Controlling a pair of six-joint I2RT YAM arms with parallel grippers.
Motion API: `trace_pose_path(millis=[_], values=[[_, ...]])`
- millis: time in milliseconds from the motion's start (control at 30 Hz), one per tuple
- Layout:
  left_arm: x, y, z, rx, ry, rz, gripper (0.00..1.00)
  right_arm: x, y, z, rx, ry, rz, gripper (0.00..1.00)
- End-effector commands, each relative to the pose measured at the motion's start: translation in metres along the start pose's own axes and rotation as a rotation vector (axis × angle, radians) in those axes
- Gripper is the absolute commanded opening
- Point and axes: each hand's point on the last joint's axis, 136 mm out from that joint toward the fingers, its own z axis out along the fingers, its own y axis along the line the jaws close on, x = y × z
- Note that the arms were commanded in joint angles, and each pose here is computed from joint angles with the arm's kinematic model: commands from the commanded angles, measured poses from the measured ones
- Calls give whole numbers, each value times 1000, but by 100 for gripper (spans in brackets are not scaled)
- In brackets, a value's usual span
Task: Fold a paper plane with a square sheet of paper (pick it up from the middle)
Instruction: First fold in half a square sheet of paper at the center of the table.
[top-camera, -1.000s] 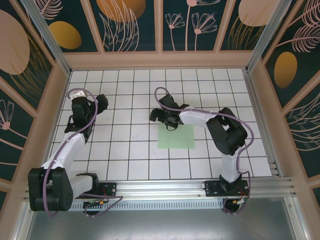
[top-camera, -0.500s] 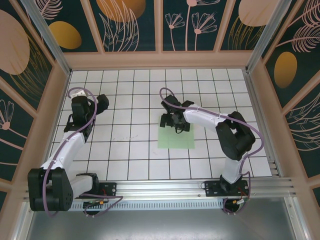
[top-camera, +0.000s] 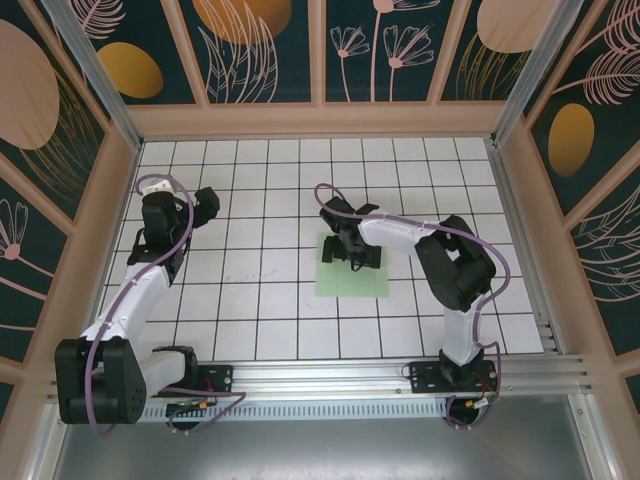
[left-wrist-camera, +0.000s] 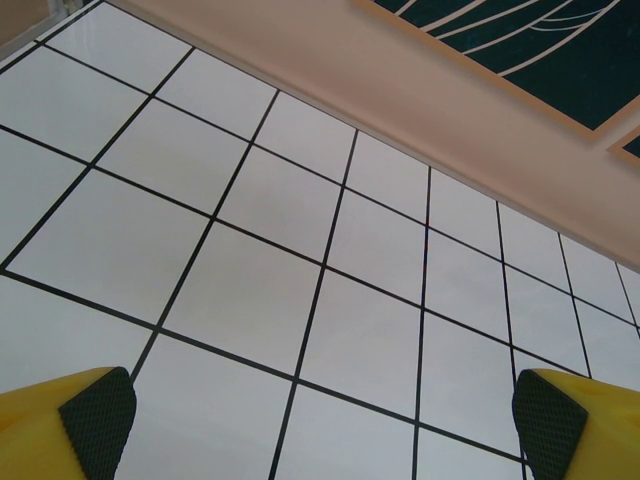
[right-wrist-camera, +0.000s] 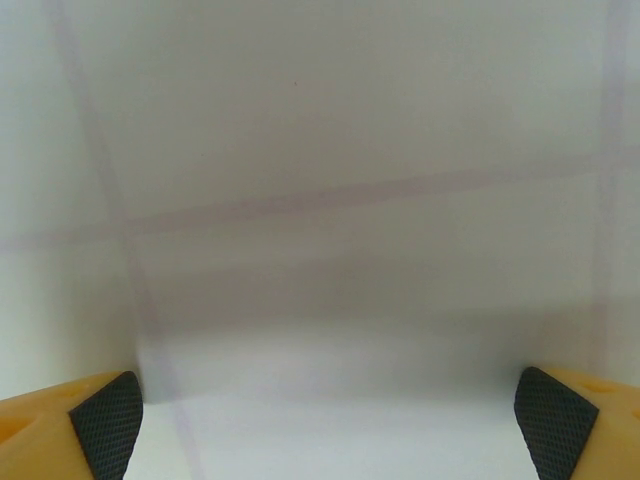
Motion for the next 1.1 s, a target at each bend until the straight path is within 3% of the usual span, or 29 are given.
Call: trace_pose_path(millis=[0, 167, 667, 867, 1067], values=[[-5, -2, 0, 15, -18, -17, 99, 18, -6, 18, 33, 61, -32, 99], [-3, 0, 1, 5, -13, -17, 98, 30, -19, 31, 80, 95, -43, 99], [0, 4, 5, -13, 1, -16, 98, 39, -25, 43, 70, 129, -36, 82], [0, 4, 6, -14, 5, -14, 99, 28, -19, 34, 51, 90, -26, 75], [3, 3, 8, -6, 18, -13, 98, 2, 8, 7, -72, -10, -5, 56]])
